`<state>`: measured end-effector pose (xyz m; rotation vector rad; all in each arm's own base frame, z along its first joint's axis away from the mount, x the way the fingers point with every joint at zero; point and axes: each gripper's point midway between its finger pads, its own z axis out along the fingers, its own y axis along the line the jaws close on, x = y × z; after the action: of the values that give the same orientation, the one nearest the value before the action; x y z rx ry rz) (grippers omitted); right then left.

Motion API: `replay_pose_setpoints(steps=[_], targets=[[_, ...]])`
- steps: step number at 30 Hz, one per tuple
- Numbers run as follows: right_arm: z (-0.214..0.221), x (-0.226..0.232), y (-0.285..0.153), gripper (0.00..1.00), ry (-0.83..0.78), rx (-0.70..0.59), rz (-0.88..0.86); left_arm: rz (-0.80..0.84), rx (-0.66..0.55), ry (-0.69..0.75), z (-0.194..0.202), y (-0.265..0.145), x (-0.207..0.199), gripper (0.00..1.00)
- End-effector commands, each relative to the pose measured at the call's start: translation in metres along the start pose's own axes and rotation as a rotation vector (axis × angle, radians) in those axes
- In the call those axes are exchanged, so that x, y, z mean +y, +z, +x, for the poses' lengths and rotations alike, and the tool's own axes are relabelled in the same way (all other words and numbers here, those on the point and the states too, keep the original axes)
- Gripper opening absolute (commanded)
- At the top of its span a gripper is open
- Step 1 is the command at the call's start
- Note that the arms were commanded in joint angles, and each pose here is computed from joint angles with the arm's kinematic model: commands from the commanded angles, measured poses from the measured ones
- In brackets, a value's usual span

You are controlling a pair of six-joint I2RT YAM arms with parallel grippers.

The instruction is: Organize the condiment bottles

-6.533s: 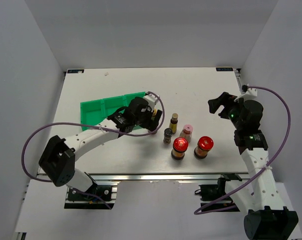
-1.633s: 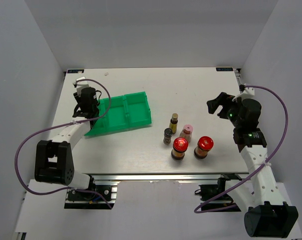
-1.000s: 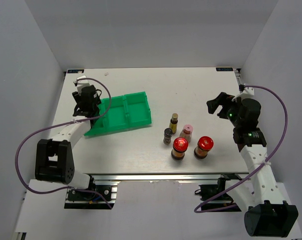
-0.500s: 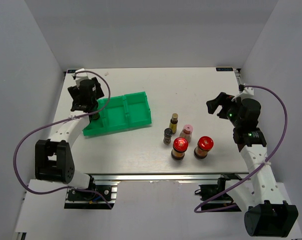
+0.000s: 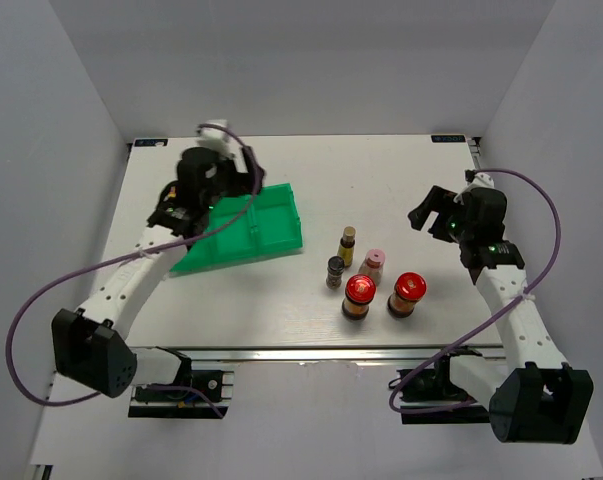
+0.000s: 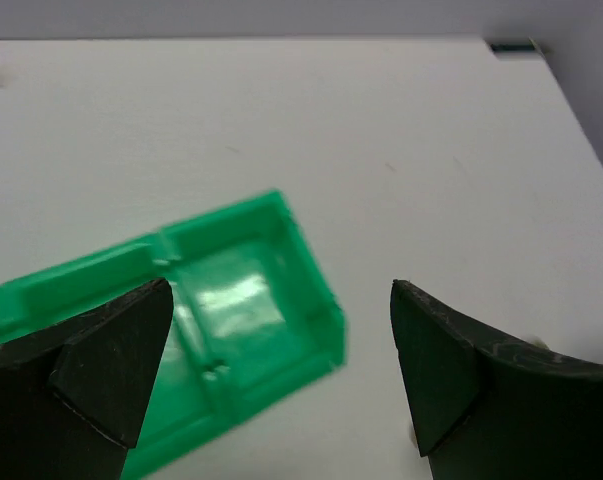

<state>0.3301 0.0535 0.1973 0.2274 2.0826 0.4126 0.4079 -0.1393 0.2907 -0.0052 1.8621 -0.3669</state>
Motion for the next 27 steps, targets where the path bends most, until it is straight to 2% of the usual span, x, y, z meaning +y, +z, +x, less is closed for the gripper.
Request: replay_pose_setpoints(steps=[1, 2, 4, 5, 13, 16, 19, 27], targets=[[-0.024, -0.003, -0.009, 0.89, 0.02, -0.052, 0.056, 0.233, 0.109, 0.102, 0.032, -0.002, -0.074, 0.98], [-0.024, -0.005, -0.011, 0.89, 0.025, -0.057, 0.069, 0.315, 0.161, 0.119, 0.05, 0.0, -0.097, 0.98], [-0.025, -0.008, -0.015, 0.89, 0.026, -0.072, 0.089, 0.365, 0.177, 0.143, 0.058, 0.002, -0.118, 0.98], [-0.021, -0.01, -0.015, 0.89, 0.029, -0.07, 0.095, 0.385, 0.211, 0.18, 0.076, 0.005, -0.134, 0.98], [-0.031, -0.015, -0.029, 0.89, 0.031, -0.154, 0.125, 0.548, 0.274, 0.322, 0.124, -0.005, -0.22, 0.98], [-0.032, -0.015, -0.03, 0.9, 0.03, -0.157, 0.129, 0.515, 0.278, 0.408, 0.14, 0.001, -0.236, 0.98], [-0.032, -0.016, -0.03, 0.89, 0.028, -0.158, 0.13, 0.404, 0.303, 0.455, 0.156, 0.018, -0.231, 0.98], [-0.03, -0.016, -0.029, 0.89, 0.023, -0.151, 0.128, 0.342, 0.37, 0.461, 0.177, 0.042, -0.233, 0.98]])
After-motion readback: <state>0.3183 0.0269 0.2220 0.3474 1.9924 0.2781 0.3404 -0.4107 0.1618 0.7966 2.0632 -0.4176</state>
